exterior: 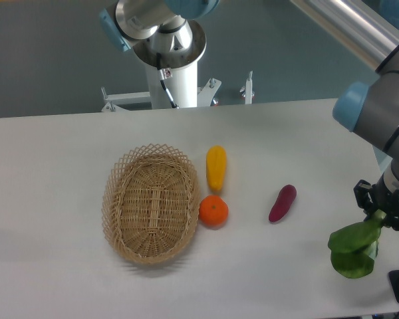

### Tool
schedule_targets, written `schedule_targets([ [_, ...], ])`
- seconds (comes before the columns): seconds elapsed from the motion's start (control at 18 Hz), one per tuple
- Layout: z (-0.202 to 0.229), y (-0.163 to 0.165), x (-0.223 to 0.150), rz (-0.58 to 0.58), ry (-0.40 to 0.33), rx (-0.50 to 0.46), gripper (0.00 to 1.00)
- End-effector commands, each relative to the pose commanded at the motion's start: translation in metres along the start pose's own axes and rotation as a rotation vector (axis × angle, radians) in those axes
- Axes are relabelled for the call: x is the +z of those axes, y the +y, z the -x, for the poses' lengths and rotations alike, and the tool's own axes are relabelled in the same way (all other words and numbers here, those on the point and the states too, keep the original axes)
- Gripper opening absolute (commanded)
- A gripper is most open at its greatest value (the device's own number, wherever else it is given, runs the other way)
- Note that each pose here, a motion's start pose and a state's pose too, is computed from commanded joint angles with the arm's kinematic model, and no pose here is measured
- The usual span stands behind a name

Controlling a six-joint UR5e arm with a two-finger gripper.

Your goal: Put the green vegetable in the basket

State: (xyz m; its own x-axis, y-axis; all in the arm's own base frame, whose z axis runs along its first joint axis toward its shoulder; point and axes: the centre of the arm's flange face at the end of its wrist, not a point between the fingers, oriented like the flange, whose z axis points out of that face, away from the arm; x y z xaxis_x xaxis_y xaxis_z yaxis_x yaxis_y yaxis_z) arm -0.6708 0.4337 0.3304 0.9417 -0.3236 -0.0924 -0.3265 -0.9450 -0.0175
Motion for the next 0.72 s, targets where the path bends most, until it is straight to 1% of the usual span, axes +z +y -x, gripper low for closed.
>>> schedule_targets([
  [0.56, -0.0012, -0.0017, -0.001, -0.006, 0.0, 0.0, 0.25],
  [0.72, -0.0022, -0.0049, -0.0008, -0.038, 0.004, 0.0, 0.26],
])
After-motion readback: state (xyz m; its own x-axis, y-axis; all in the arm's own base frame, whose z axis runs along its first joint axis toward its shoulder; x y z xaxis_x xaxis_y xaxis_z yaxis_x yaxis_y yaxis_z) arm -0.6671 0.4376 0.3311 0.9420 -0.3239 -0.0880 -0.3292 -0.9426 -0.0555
